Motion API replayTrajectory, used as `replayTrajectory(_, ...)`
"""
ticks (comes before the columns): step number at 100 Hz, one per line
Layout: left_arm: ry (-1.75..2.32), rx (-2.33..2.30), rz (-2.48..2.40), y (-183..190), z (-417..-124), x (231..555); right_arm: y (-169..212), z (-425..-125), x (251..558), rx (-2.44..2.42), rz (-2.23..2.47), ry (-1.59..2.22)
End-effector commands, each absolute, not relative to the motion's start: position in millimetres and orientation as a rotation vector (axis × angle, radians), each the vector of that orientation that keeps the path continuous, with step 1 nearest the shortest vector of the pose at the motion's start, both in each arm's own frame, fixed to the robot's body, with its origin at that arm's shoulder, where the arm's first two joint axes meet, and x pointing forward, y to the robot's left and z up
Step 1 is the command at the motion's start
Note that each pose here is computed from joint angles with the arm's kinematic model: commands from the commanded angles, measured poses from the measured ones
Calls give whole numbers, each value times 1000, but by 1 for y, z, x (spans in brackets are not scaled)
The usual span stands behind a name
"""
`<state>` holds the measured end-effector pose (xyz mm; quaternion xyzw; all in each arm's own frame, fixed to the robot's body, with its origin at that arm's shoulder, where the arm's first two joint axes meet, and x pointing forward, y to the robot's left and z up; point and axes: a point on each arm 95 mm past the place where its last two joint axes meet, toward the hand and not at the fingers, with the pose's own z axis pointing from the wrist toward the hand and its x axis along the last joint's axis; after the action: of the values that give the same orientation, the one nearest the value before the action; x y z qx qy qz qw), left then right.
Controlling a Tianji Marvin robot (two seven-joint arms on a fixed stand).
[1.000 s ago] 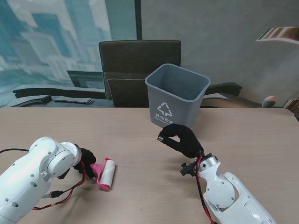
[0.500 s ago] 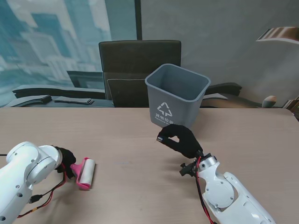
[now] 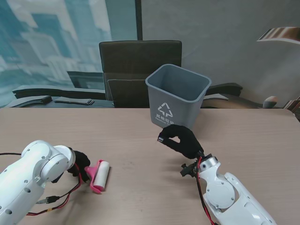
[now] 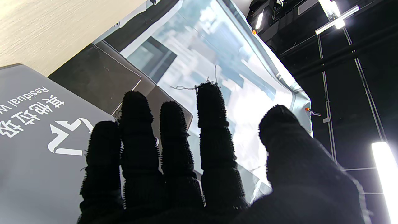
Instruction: Replace a lint-roller refill
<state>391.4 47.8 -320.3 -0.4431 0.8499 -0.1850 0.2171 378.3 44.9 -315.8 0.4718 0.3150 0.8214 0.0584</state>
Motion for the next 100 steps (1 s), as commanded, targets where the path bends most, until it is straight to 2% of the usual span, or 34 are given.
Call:
replayTrajectory(1, 2381, -1252, -505, 39, -326, 389, 48, -315, 376, 1430, 2497, 963)
replayTrajectory(32, 2438, -1319, -633, 3, -323, 388, 46, -315, 375, 1428, 2497, 960)
replayTrajectory(100, 2378, -1369, -780, 3, -306, 376, 47, -316, 375, 1428, 2497, 965)
